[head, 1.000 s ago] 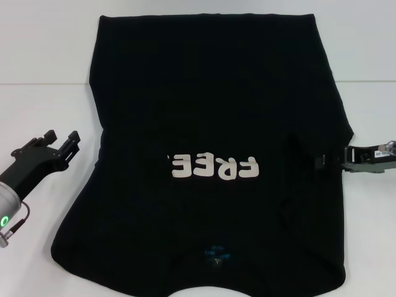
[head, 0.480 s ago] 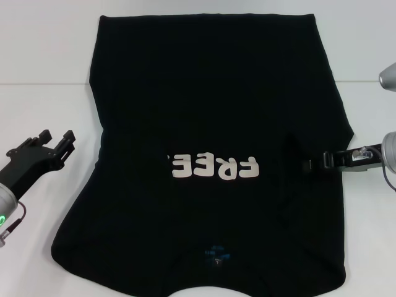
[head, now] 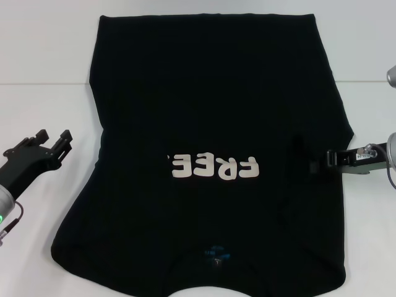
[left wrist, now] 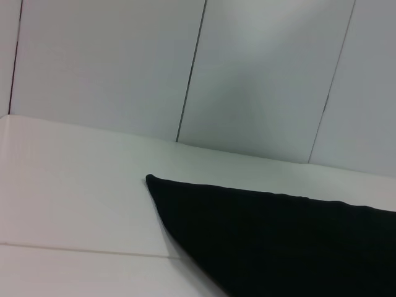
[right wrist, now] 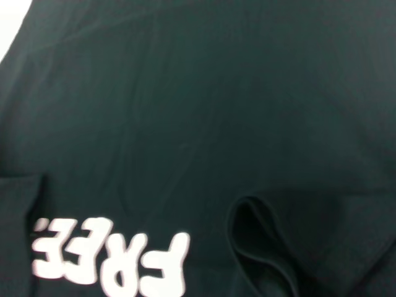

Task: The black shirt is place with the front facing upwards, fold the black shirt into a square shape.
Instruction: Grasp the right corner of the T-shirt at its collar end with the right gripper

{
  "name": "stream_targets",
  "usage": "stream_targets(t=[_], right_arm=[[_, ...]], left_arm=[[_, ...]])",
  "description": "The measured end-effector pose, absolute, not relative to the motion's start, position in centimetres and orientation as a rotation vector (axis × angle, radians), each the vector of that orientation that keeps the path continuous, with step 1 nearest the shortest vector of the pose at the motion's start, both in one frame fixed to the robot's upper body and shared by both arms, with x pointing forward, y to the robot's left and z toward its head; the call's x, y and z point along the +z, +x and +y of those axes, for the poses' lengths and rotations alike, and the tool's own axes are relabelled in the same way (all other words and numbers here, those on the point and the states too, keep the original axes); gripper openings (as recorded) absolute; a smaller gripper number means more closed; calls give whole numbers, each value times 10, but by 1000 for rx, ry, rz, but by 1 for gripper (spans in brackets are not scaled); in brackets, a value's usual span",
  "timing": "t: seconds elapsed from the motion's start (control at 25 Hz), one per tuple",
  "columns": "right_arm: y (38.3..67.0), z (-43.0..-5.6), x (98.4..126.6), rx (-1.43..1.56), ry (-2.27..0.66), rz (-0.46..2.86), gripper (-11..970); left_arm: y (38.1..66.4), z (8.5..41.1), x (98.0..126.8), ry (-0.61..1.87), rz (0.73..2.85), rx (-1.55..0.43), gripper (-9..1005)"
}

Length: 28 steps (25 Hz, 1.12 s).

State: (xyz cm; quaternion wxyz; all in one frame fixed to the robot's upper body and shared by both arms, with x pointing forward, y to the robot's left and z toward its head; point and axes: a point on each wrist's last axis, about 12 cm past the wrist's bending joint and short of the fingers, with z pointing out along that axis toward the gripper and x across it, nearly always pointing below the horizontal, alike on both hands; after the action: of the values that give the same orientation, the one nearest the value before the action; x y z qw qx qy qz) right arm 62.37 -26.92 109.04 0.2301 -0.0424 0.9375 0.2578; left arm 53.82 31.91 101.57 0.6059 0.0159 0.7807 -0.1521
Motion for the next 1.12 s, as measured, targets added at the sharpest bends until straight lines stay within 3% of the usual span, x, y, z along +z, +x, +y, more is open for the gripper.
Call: stream_targets(t=[0.24,0.44,1.12], right_arm=[[623,-266,1106,945,-10,2513,19],[632,-260,1113,958,7,2465,20],[646,-223,1098,898,-43,2441,58]], left_arm=[[539,319,1016,39,1804,-352,539],[540,318,1016,40,1803,-353,539],[533,319,1010,36,1817,-336,539]])
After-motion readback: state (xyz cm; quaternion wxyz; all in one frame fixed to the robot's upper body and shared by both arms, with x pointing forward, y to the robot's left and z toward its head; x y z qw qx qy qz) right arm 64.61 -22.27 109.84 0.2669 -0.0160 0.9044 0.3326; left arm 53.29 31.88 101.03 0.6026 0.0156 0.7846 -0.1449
